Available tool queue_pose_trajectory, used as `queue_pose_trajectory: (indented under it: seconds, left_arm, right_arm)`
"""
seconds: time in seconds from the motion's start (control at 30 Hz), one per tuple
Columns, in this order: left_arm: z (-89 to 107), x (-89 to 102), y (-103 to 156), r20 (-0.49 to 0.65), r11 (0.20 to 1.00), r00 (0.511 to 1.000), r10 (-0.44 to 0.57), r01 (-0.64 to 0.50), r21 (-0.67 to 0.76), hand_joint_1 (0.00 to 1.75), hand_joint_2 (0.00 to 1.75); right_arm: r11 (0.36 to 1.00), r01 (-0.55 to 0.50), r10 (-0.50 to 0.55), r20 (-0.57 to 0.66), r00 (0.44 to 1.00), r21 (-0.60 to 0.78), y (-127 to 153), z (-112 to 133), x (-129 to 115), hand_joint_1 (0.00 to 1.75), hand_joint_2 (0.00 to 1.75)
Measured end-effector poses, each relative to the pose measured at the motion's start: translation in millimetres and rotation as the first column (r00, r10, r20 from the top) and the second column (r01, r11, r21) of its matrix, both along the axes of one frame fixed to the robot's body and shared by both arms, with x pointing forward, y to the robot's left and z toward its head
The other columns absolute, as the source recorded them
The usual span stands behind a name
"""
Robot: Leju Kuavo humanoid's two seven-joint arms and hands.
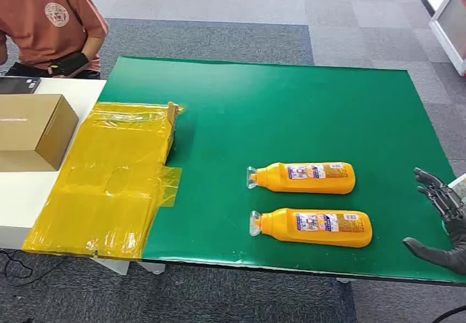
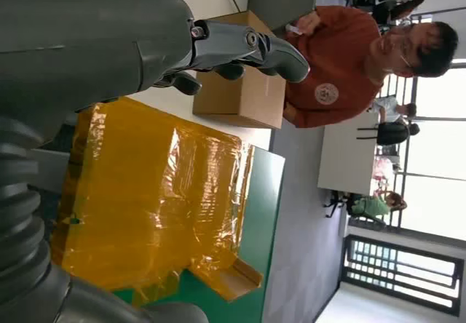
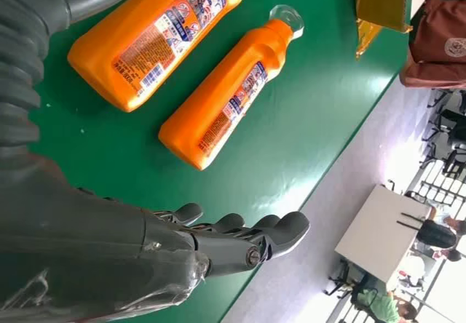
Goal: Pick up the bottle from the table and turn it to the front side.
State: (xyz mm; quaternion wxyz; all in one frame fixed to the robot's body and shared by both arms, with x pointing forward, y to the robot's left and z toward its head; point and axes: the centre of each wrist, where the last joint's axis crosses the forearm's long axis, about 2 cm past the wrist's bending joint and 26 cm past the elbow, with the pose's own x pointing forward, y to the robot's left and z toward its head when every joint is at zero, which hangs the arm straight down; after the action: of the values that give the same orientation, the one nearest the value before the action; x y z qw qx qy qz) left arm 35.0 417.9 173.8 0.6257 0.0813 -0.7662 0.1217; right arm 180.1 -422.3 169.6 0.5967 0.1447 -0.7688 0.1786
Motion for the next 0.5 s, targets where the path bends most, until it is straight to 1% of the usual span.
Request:
queue_pose_trajectory:
  seconds: [0.4, 0.5]
  left_arm:
    - [-1.0, -2.1, 1.6, -0.017, 1.000, 1.000, 0.012, -0.012, 0.008, 0.00, 1.75]
    - [-1.9, -2.8, 4.1, -0.061, 0.999, 0.998, 0.032, -0.029, 0.041, 0.00, 1.75]
  right_arm:
    - [1.000, -0.008, 0.008, -0.001, 1.000, 0.003, 2.1, -0.9, 0.4, 0.00, 1.75]
    - [1.000, -0.013, 0.013, 0.010, 1.000, 0.006, 3.2, 0.1, 2.7, 0.00, 1.75]
